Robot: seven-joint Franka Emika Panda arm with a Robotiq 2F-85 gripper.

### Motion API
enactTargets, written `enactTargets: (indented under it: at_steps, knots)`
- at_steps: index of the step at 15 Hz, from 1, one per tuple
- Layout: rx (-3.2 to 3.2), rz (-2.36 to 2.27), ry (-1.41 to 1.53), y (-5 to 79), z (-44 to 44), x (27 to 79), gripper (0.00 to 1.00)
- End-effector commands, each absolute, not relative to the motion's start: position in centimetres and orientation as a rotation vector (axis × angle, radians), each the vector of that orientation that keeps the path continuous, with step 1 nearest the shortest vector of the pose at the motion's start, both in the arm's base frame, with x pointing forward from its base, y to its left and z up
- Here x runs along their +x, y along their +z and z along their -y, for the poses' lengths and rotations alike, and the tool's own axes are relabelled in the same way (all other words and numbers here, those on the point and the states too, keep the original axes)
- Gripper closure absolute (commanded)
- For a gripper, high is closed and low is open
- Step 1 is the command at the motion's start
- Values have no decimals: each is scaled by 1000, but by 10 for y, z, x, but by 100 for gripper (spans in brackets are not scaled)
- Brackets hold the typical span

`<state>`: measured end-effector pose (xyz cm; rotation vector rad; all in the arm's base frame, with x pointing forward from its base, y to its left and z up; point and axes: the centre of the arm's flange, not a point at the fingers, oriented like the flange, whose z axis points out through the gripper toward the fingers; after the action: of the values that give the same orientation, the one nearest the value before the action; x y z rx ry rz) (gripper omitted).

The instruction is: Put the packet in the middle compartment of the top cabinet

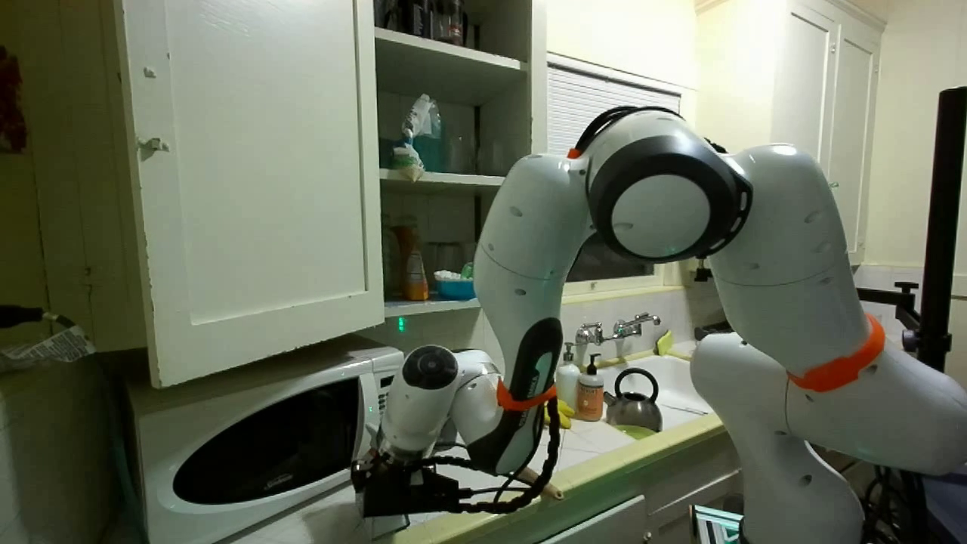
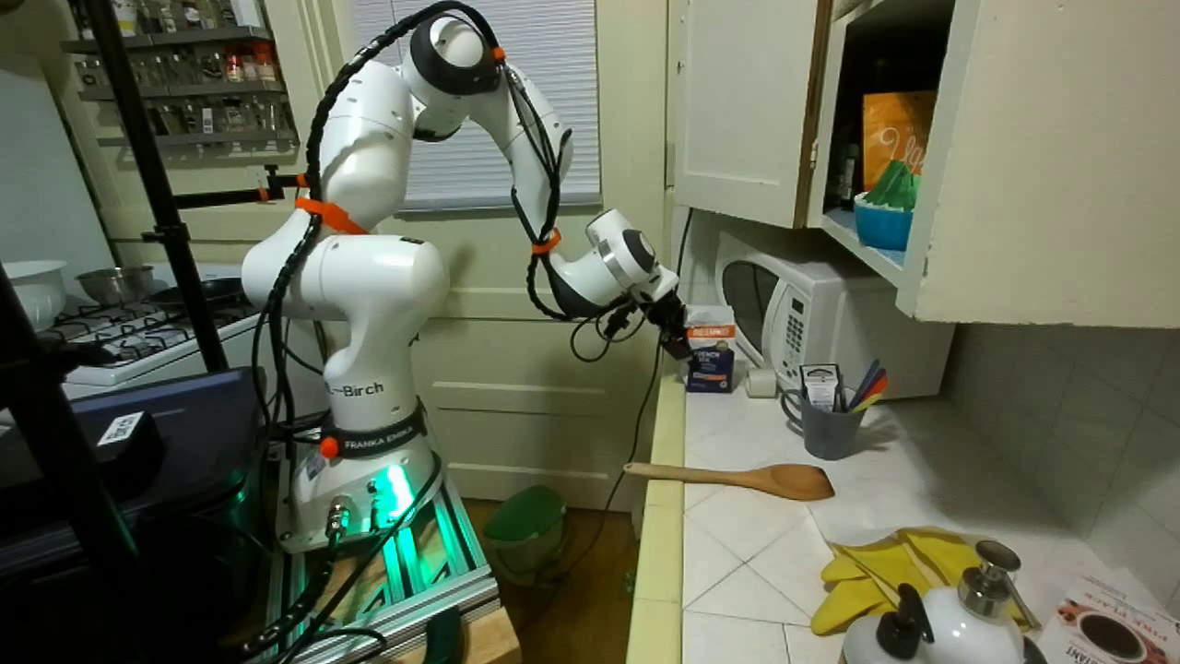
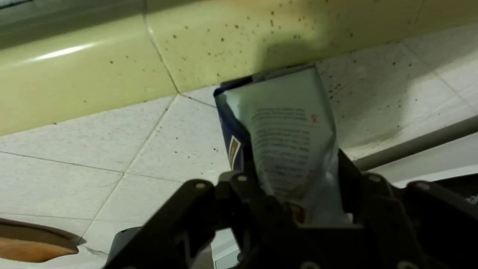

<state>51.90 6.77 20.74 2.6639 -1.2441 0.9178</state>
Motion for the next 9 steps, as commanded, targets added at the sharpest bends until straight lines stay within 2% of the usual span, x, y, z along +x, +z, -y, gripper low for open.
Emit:
enactTargets:
  at_steps: [1,9]
  knots:
    - [2810,1146,828,231,-60,445,74]
    - [2899,1083,646,267,-41,345,74]
